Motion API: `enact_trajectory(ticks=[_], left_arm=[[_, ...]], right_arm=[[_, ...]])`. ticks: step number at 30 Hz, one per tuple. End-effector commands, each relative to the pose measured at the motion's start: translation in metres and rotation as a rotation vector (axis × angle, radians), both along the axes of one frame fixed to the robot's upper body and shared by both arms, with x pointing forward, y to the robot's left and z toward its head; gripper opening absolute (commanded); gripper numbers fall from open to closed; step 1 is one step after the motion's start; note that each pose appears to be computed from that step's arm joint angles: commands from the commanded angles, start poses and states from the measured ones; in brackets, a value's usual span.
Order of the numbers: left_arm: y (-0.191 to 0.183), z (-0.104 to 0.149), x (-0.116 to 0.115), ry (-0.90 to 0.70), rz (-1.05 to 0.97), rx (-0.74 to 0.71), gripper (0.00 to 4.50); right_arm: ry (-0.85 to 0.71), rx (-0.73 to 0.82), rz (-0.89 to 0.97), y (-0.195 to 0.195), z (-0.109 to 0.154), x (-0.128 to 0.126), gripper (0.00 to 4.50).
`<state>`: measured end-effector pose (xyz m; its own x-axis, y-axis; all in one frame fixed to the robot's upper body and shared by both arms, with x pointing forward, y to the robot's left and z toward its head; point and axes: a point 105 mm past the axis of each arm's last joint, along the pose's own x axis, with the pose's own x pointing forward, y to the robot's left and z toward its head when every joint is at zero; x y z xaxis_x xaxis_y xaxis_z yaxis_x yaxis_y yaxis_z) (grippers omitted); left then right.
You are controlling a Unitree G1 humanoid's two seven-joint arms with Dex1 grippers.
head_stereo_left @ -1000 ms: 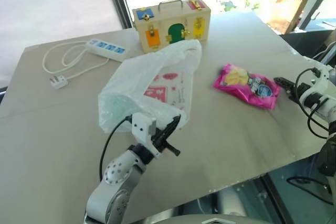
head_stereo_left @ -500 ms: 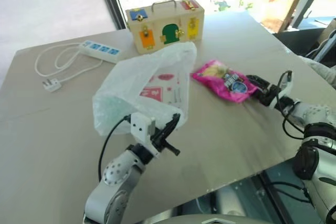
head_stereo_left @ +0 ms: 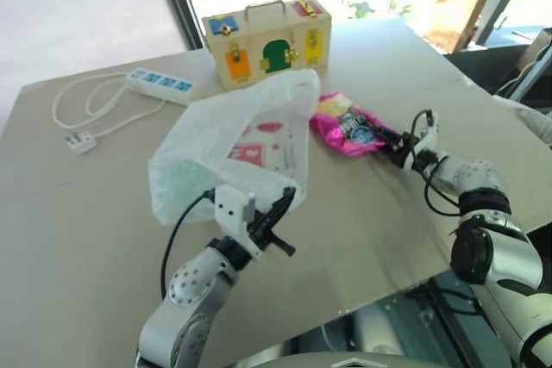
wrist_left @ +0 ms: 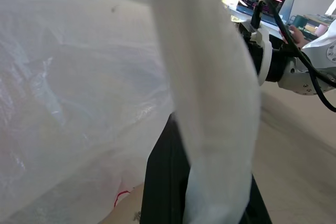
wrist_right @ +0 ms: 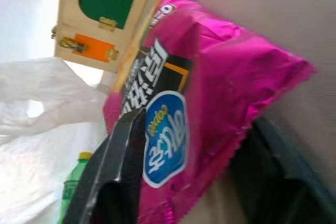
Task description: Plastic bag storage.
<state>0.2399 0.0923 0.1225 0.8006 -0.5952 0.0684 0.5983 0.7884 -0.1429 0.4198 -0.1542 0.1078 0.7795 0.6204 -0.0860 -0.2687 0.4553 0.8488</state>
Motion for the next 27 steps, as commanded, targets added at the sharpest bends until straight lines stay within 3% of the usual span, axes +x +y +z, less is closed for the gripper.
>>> enact_trajectory(ticks=[1,3,9,14,22,27], left_arm=[[0.001,0.013,-0.003,-0.051,0.01,-0.009,0.0],[0.002,0.013,-0.003,-0.051,0.011,-0.009,0.0],[0.003,0.013,-0.003,-0.052,0.009,-0.004,0.0],[0.008,0.014,-0.004,-0.063,0.028,0.001,0.0],[0.01,0.01,-0.007,-0.053,0.036,-0.008,0.0],[0.011,0.009,-0.007,-0.048,0.034,-0.011,0.0]], right_arm=[[0.059,-0.028,-0.009,0.001,-0.019,-0.003,0.67],[0.035,-0.017,-0.006,0.0,-0.015,-0.003,0.07],[-0.104,0.083,0.085,-0.005,0.019,-0.014,0.07],[-0.188,0.162,0.199,-0.028,0.045,-0.047,0.07],[-0.235,0.229,0.2,-0.072,0.068,-0.093,0.07],[-0.327,0.266,0.239,-0.074,0.092,-0.114,0.07]])
